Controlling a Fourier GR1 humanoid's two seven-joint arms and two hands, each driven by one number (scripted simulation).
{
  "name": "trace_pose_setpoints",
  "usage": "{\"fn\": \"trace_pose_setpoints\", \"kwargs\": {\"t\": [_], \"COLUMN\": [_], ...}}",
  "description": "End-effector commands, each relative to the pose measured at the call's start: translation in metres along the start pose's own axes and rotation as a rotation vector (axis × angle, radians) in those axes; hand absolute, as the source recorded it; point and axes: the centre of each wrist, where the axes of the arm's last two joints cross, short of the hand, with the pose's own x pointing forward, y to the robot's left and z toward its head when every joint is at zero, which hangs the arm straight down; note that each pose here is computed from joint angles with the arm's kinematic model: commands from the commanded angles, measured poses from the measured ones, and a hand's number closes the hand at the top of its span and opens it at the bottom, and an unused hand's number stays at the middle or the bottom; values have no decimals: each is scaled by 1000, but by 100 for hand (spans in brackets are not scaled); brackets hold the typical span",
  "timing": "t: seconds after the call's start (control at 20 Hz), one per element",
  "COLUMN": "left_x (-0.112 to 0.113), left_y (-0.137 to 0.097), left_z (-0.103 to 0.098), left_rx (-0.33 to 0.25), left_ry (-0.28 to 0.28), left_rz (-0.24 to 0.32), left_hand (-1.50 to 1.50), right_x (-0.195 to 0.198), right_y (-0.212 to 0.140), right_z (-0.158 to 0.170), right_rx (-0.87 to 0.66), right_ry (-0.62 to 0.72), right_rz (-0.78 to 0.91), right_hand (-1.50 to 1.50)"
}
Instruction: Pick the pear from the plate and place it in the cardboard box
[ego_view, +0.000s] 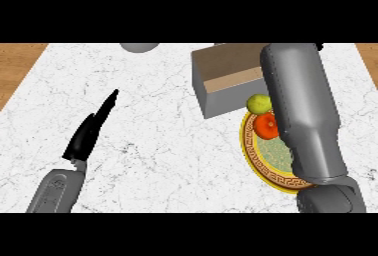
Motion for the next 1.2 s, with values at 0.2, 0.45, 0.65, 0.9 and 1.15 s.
{"fn": "trace_pose_setpoints", "kwargs": {"t": [0.2,0.45,0.65,0.9,1.15], "left_x": [-6,-4,-4,-4,-12], "left_y": [5,-4,-3,4,-1], "left_z": [0,-6,-3,-3,3], "left_rx": [3,-5,-8,4,11], "left_ry": [7,3,1,-5,23], "left_rz": [-6,9,5,1,3], "left_hand": [0,0,0,0,0], "right_x": [-20,-11,-13,-20,-40], "right_y": [42,61,36,22,33], "right_z": [-32,-6,-5,-6,-16], "right_rx": [353,324,141,50,-19], "right_ry": [363,281,190,201,273], "right_rz": [-80,-221,-470,-702,-869], "right_hand": [-150,-150,-150,-150,-150]}}
